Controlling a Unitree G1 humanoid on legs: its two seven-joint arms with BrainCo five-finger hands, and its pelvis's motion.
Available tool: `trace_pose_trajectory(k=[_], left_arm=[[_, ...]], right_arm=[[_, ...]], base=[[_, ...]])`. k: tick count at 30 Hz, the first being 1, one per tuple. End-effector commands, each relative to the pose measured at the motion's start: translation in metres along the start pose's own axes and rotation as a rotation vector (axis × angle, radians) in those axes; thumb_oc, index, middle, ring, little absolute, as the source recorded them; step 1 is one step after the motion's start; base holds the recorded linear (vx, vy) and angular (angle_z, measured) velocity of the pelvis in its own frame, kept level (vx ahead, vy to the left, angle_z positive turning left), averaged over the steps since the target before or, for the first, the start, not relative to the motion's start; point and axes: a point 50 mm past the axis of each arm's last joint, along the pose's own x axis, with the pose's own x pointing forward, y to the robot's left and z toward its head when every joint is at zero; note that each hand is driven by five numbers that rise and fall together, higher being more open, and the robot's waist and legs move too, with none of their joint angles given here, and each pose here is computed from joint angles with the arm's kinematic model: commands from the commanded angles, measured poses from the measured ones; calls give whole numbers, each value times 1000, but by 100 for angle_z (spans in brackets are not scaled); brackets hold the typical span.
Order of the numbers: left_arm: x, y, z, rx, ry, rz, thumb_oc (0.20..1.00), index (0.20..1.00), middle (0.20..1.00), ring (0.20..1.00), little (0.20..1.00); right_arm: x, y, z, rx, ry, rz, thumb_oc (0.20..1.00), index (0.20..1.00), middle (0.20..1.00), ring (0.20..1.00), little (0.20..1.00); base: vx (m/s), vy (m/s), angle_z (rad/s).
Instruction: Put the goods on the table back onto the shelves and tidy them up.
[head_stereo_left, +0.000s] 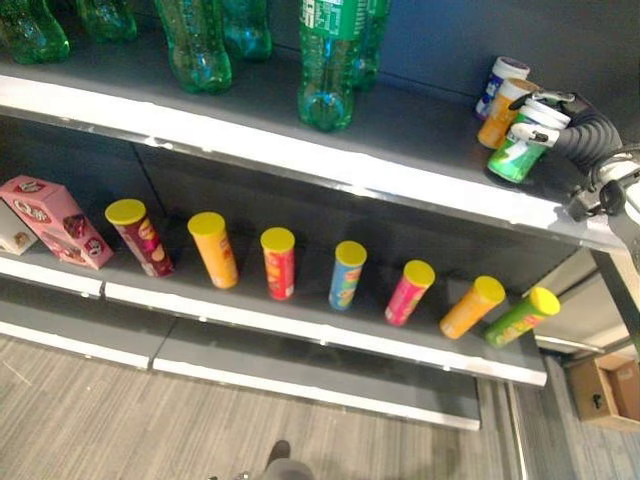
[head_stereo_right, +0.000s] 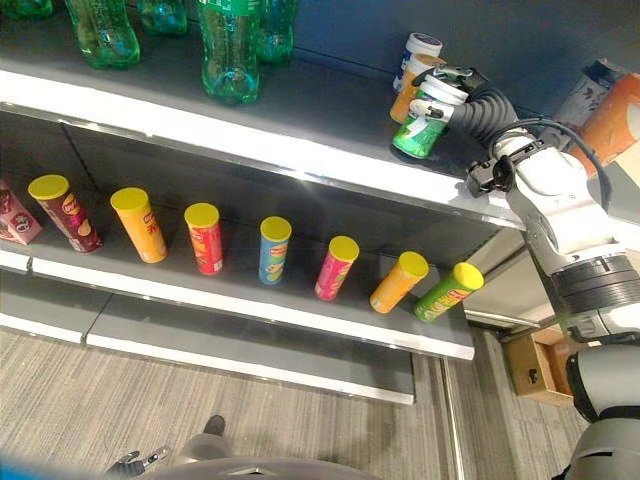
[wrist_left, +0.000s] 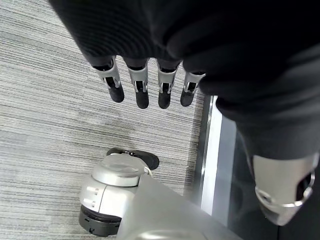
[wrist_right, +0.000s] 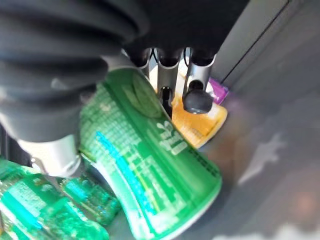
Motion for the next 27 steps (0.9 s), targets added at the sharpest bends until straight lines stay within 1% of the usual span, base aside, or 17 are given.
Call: trace_pose_trajectory(k=[1,6,24,25,26,27], left_arm=[[0,6,2,12,-8,17,1000,1000,1000,1000,1000],[0,4,5,15,-31,5,1000,1000,1000,1000,1000],[-2,-1,7,16,-62,-23,1000,1000,1000,1000,1000],[-2,-2,8,16,-66,-26,1000,1000,1000,1000,1000],[-2,-3,9,17,-72,-32,1000,1000,1000,1000,1000],[-2,-3,10,16,-76,-35,1000,1000,1000,1000,1000]], right_arm=[[4,-11,22,-97,-80,-41,200,200,200,200,200],[2,-17,25,-126,-86,-66,200,200,200,200,200],[5,-10,23,-133,-81,-42,200,200,200,200,200],[4,-11,23,-137,-80,-44,420,420,420,420,420],[5,-11,23,-134,-81,-52,947,947,947,947,947],[5,-12,23,-133,-83,-59,1000,1000,1000,1000,1000]], base=[[0,0,0],[0,0,0],[0,0,0],[0,0,0],[0,0,0],[0,0,0]])
